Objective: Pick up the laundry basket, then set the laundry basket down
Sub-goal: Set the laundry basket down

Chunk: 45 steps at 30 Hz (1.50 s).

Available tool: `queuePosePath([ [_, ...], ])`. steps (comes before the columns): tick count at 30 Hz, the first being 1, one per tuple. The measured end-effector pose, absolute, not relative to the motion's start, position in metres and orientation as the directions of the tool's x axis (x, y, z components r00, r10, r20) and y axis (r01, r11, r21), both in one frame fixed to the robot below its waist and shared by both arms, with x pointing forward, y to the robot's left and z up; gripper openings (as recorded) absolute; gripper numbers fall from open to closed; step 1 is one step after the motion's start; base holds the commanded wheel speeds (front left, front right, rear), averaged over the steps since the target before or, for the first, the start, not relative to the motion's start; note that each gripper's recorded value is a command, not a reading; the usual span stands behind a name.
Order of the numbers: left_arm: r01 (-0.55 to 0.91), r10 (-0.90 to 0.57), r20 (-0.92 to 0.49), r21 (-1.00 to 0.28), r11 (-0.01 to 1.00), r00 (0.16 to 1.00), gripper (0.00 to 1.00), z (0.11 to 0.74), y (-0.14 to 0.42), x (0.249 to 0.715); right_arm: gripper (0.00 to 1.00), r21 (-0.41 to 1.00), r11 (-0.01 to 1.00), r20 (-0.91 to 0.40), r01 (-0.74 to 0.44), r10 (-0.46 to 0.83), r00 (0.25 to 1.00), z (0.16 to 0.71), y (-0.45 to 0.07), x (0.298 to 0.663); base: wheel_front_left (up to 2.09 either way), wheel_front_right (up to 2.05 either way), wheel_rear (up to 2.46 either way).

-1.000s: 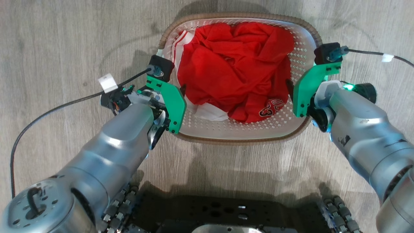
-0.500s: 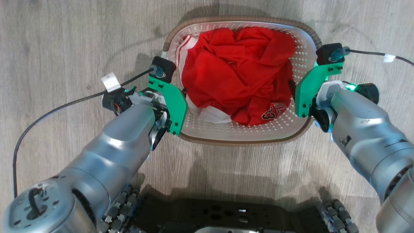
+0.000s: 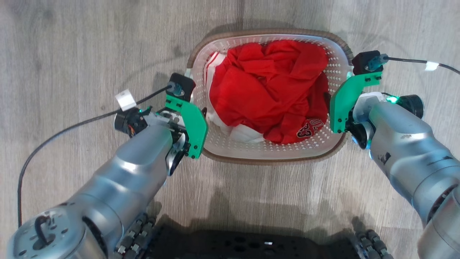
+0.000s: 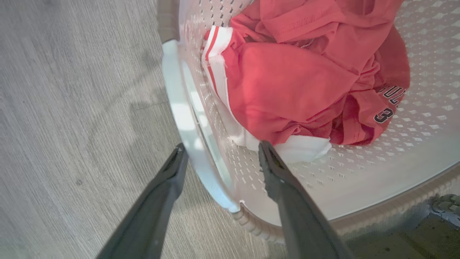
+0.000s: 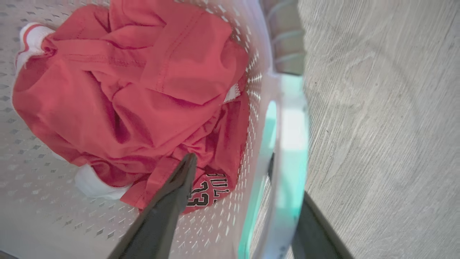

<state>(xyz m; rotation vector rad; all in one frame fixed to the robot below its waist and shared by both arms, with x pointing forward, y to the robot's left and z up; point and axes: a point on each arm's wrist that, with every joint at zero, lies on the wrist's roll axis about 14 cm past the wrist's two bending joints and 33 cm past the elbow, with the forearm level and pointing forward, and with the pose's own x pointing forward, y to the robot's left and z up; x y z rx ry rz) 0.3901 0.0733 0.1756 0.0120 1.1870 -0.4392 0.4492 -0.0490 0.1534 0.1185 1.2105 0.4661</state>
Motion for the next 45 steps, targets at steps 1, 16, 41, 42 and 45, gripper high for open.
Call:
queuePosePath([
  [1, 0.337, -0.324, -0.897, -0.218, 0.916, 0.302, 1.0, 0.177, 0.074, 0.389, 1.0, 0.33, 0.9, -0.872, -0.284, 0.406, 0.274, 0.156, -0.049, 0.45, 0.0, 0.0, 0.0],
  [16, 0.319, -0.324, -0.864, -0.205, 0.925, 0.384, 1.0, 0.198, 0.074, 0.399, 1.0, 0.287, 0.905, -0.896, -0.316, 0.369, 0.245, 0.163, -0.064, 0.444, 0.0, 0.0, 0.0],
  [41, 0.273, -0.281, -0.69, -0.125, 0.954, 0.667, 1.0, 0.303, 0.086, 0.371, 1.0, 0.293, 0.926, -0.7, -0.239, 0.378, 0.605, 0.31, -0.063, 0.425, 0.0, 0.0, 0.0],
  [42, 0.272, -0.277, -0.669, -0.115, 0.955, 0.69, 1.0, 0.312, 0.086, 0.374, 1.0, 0.296, 0.927, -0.671, -0.231, 0.374, 0.64, 0.32, -0.064, 0.427, 0.0, 0.0, 0.0],
  [45, 0.247, -0.259, -0.603, -0.105, 0.963, 0.755, 1.0, 0.338, 0.087, 0.386, 1.0, 0.305, 0.928, -0.568, -0.215, 0.359, 0.741, 0.355, -0.067, 0.438, 0.0, 0.0, 0.0],
])
